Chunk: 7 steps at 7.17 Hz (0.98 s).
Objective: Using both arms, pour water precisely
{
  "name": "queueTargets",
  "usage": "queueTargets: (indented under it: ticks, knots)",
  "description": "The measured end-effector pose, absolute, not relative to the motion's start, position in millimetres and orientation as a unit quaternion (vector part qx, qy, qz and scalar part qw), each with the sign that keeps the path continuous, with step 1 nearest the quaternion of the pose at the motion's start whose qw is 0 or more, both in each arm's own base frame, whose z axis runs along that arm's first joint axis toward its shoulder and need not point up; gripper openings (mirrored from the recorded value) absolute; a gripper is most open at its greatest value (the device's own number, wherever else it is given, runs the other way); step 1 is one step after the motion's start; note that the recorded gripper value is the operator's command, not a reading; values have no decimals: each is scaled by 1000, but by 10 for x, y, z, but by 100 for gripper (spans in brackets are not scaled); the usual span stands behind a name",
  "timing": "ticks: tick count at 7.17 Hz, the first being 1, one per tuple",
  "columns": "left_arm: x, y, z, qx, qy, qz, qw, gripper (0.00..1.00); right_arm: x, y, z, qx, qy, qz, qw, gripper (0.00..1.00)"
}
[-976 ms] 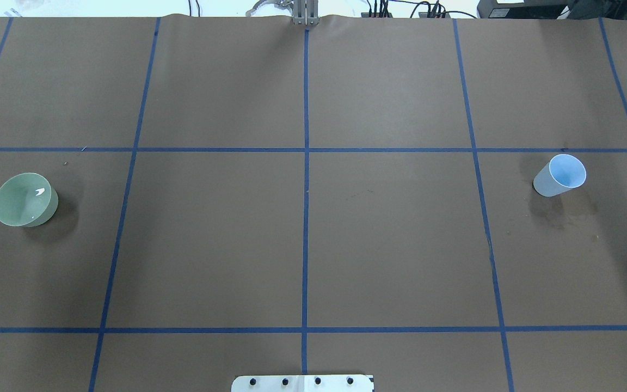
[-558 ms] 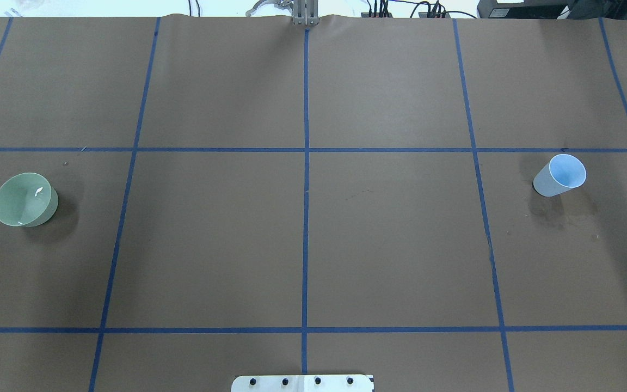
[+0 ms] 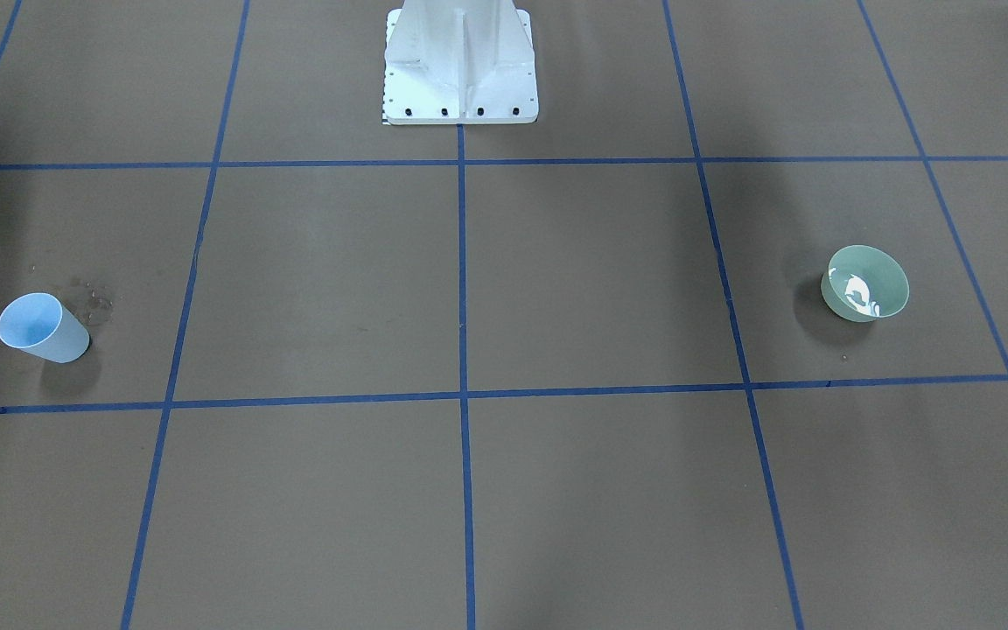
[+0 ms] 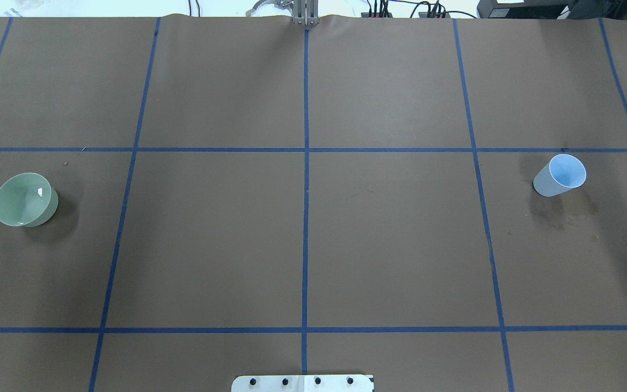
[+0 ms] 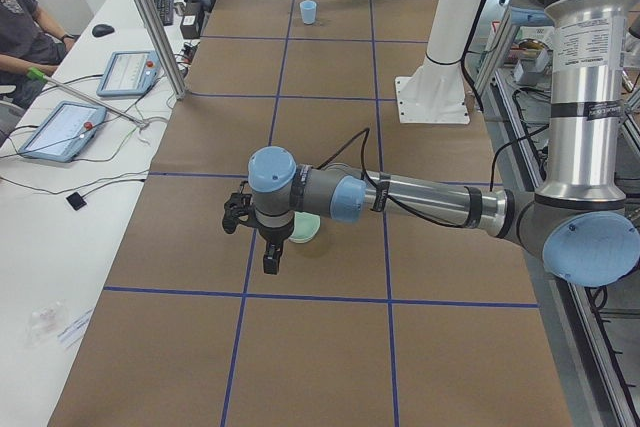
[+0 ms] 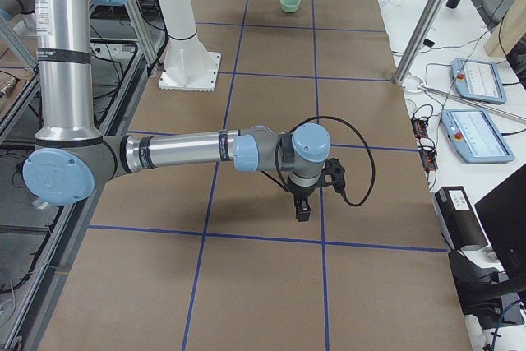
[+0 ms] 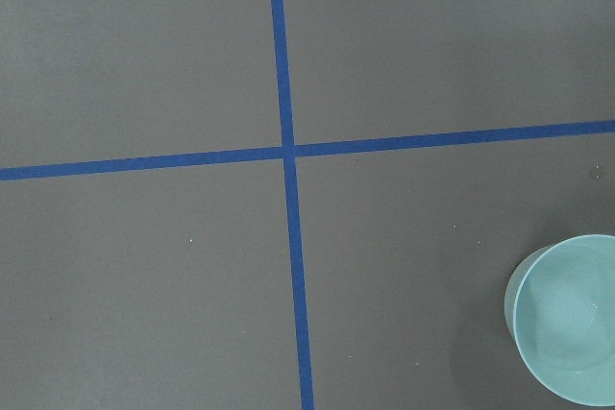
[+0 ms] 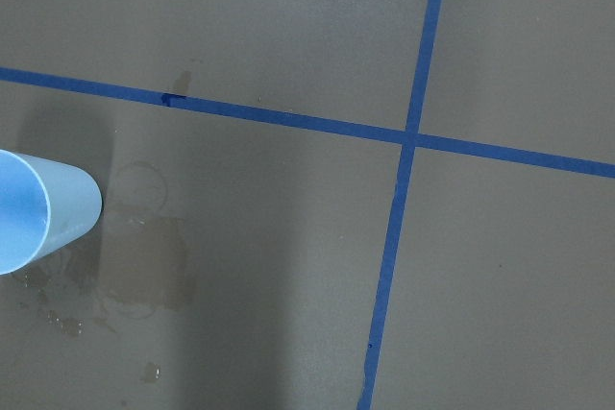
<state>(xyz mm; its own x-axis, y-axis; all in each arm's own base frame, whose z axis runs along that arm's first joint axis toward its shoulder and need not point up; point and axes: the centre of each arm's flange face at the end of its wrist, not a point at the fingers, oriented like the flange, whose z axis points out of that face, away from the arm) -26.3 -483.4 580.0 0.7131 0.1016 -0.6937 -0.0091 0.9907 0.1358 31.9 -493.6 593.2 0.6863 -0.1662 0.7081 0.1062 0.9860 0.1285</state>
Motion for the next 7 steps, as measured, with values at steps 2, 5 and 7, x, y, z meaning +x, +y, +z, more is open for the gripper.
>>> queueTargets:
  ticks: [2, 5, 7]
  knots:
    - [-263, -4852, 5664, 74, 377, 35, 923, 100, 300, -5050, 5824, 48, -387, -80, 917, 100]
    - [-258, -4816, 5675, 72, 382, 35, 921, 100, 293, -5085, 5747, 54, -388, -79, 917, 100]
    - [-250, -4812, 5672, 72, 387, 35, 919, 100, 290, -5138, 5692, 58, -387, -80, 917, 100]
